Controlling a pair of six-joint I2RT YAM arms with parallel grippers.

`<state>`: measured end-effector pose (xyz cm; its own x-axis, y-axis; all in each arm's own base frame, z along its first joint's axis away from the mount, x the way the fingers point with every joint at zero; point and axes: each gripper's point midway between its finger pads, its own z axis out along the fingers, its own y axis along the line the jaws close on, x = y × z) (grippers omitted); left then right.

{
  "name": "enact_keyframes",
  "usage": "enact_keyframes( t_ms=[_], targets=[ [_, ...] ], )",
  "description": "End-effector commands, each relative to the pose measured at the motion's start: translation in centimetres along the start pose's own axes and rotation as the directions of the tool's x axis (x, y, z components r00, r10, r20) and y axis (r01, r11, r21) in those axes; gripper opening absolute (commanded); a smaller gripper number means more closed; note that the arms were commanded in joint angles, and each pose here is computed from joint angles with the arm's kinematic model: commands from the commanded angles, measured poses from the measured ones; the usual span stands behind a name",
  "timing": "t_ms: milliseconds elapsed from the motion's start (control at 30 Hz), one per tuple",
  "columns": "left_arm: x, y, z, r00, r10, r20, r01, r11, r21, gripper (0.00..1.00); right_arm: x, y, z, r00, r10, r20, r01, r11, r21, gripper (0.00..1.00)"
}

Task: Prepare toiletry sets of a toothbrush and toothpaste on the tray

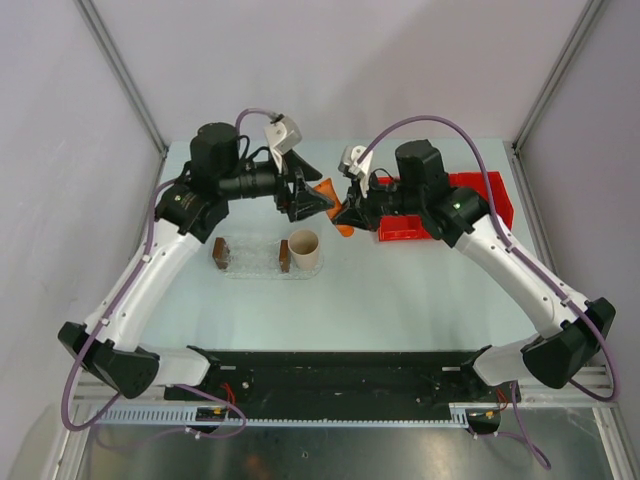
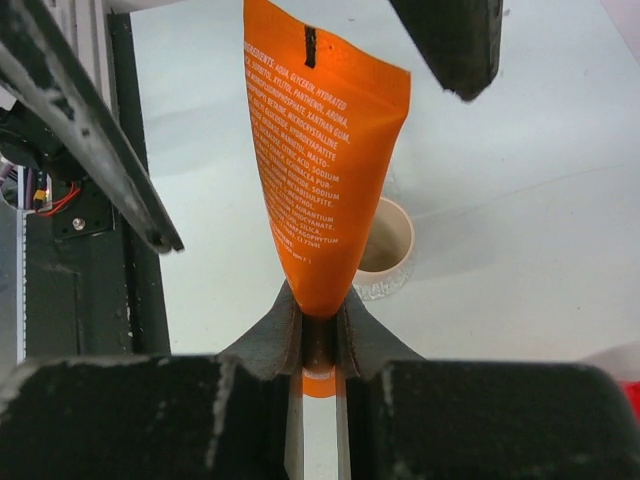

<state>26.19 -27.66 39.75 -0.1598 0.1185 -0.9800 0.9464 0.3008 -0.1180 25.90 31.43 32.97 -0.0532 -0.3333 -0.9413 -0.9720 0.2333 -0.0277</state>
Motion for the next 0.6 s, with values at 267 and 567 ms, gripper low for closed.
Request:
enact_keyframes(
  t_ms=[267,567],
  targets=[
    [1.3,0.2,1.1,0.999,0.026,-0.034,-0.026,1.0,0.009,0.48,-1.9,0.3,-1.2,0.996,-0.071,0.051,0.068,0.997,0.044,0.0],
    [1.5,0.1,1.2,0.999,0.021,-0.038,-0.02,1.0,0.022,0.07,-1.8,0.2,-1.0,0.997,-0.062,0.048,0.06,0.997,0.05,0.0]
  ],
)
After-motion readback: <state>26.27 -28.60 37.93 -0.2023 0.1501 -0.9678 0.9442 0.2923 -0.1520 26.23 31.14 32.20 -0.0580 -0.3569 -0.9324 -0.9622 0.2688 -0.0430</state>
